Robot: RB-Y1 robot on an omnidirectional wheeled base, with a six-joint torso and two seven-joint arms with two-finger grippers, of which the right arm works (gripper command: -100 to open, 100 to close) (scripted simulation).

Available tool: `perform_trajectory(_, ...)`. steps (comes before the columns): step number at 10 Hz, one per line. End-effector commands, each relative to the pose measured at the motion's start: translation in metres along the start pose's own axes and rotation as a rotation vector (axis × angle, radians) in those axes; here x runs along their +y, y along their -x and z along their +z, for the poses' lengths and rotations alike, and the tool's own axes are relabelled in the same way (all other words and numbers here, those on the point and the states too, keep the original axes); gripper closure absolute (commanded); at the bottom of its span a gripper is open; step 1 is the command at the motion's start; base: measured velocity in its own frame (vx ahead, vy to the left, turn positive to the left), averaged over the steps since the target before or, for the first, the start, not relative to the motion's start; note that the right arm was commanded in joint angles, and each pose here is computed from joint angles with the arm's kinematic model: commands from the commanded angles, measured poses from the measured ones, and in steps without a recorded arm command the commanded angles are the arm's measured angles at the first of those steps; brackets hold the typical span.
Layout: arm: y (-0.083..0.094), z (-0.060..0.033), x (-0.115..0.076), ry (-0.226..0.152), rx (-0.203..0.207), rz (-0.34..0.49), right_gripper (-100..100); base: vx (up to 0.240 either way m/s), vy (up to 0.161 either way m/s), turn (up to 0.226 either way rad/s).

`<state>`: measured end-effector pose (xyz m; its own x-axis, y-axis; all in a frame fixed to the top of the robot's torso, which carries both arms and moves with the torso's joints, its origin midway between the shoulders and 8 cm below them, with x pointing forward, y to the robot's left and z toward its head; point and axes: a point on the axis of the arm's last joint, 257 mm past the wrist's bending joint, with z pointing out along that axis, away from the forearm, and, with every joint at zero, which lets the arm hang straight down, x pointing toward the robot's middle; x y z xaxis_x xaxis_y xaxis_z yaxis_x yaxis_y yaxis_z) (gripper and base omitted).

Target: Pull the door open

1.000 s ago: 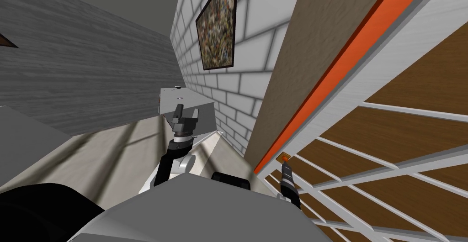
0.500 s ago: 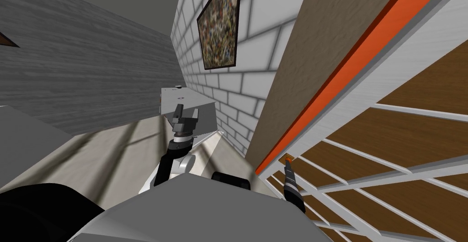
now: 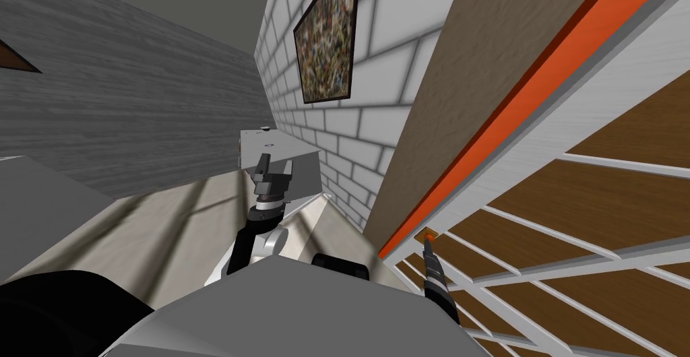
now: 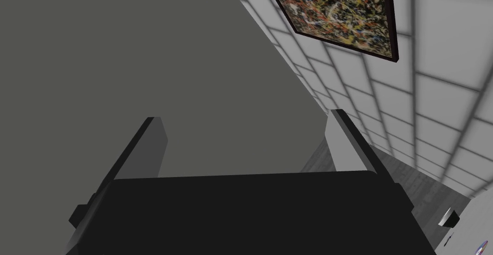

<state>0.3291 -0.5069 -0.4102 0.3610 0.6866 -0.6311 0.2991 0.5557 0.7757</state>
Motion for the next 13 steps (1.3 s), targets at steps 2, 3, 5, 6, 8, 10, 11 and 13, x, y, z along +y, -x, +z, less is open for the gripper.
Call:
perform_trajectory(2, 0.009, -0.0045, -0.007, -0.005, -0.007, -0.094, -100, -0.004, 0.042, 0.01)
perform_trajectory(3, 0.009, -0.0045, -0.007, -0.005, -0.007, -0.101, -100, -0.001, 0.031, 0.006)
perform_trajectory(5, 0.021, -0.011, -0.016, -0.012, -0.014, -0.196, -100, 0.004, 0.044, 0.02)
perform_trajectory(6, 0.021, -0.011, -0.016, -0.012, -0.014, -0.211, -100, 0.004, 0.049, 0.005)
perform_trajectory(8, 0.034, -0.0178, -0.025, -0.019, -0.021, -0.303, -100, 0.002, 0.056, 0.02)
perform_trajectory(10, 0.04, -0.0212, -0.029, -0.023, -0.023, -0.369, -100, -0.003, 0.045, 0.012)
perform_trajectory(11, 0.04, -0.0212, -0.029, -0.023, -0.023, -0.376, -100, -0.003, 0.036, 0.006)
perform_trajectory(13, 0.051, -0.028, -0.037, -0.031, -0.028, -0.471, -100, -0.003, 0.045, 0.018)
